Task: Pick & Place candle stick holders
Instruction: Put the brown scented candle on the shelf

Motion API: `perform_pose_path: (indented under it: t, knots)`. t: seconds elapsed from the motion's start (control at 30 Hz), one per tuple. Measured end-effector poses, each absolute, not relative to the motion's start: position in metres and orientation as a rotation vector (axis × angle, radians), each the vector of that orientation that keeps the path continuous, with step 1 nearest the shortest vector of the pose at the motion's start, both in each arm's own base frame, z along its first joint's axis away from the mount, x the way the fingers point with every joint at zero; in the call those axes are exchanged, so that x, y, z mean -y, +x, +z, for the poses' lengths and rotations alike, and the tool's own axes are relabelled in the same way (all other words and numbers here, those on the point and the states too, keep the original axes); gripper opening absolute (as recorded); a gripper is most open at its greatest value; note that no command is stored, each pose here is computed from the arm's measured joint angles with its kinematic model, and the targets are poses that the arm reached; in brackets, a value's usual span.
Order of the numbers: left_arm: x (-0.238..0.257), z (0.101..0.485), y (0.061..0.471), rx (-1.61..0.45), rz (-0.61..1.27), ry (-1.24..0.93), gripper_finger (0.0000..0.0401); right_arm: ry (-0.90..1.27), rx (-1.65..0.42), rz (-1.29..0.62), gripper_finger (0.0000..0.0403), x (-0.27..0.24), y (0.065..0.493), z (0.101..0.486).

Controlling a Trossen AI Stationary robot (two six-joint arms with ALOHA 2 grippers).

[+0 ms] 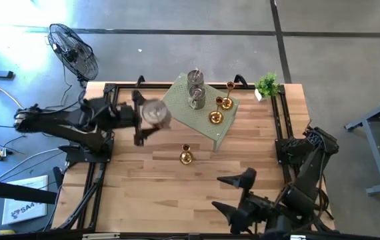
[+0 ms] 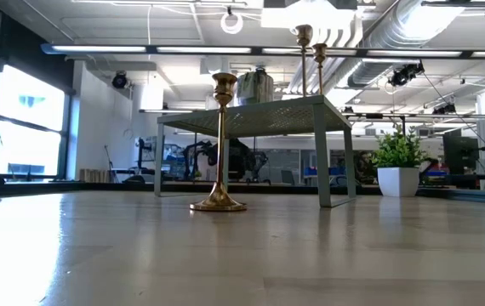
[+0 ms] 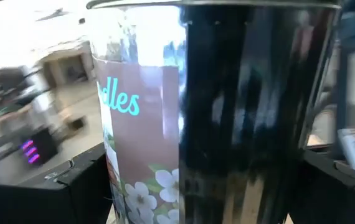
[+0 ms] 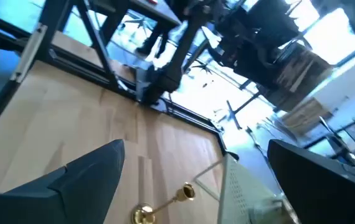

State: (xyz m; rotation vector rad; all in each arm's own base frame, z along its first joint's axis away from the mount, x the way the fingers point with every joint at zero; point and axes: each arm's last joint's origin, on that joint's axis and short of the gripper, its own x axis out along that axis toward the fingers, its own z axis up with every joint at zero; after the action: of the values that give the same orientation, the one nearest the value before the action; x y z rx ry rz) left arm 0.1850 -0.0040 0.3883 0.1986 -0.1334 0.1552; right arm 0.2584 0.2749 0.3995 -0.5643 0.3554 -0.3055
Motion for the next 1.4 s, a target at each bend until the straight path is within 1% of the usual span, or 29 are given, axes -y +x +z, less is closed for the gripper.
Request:
perform_pose_path:
  t: [0.1, 0.17, 0.43, 0.6, 0.73, 0.93, 1.07, 1.3, 1.4]
  knots:
    - [-0.015, 0.387, 0.185, 0.148, 0.224, 0.180, 0.0351, -0.562, -0.352, -0.347, 0.0389, -0.276, 0.252, 0.395]
    - [-0.030, 0.377, 0.186, 0.136, 0.236, 0.151, 0.0351, -0.548, -0.350, -0.371, 0.0389, -0.275, 0.248, 0.393]
    - [-0.081, 0.336, 0.187, 0.281, 0.115, 0.041, 0.0351, -0.480, -0.373, -0.412, 0.0389, -0.268, 0.240, 0.385]
    - [-0.101, 0.295, 0.192, 0.241, 0.134, 0.002, 0.0351, -0.470, -0.379, -0.430, 0.0389, -0.265, 0.235, 0.382]
    - [-0.110, 0.272, 0.201, 0.233, 0.119, -0.027, 0.0351, -0.468, -0.359, -0.464, 0.0389, -0.262, 0.230, 0.381]
    - [-0.118, 0.250, 0.217, 0.221, 0.065, -0.035, 0.0351, -0.473, -0.336, -0.508, 0.0389, -0.257, 0.226, 0.380]
    - [-0.123, 0.236, 0.225, 0.193, 0.070, -0.048, 0.0351, -0.464, -0.337, -0.516, 0.0389, -0.255, 0.226, 0.379]
    - [-0.129, 0.218, 0.235, 0.154, 0.082, -0.011, 0.0351, -0.466, -0.334, -0.520, 0.0389, -0.255, 0.225, 0.379]
    - [-0.133, 0.212, 0.236, 0.130, 0.118, -0.011, 0.0351, -0.468, -0.332, -0.521, 0.0389, -0.255, 0.225, 0.379]
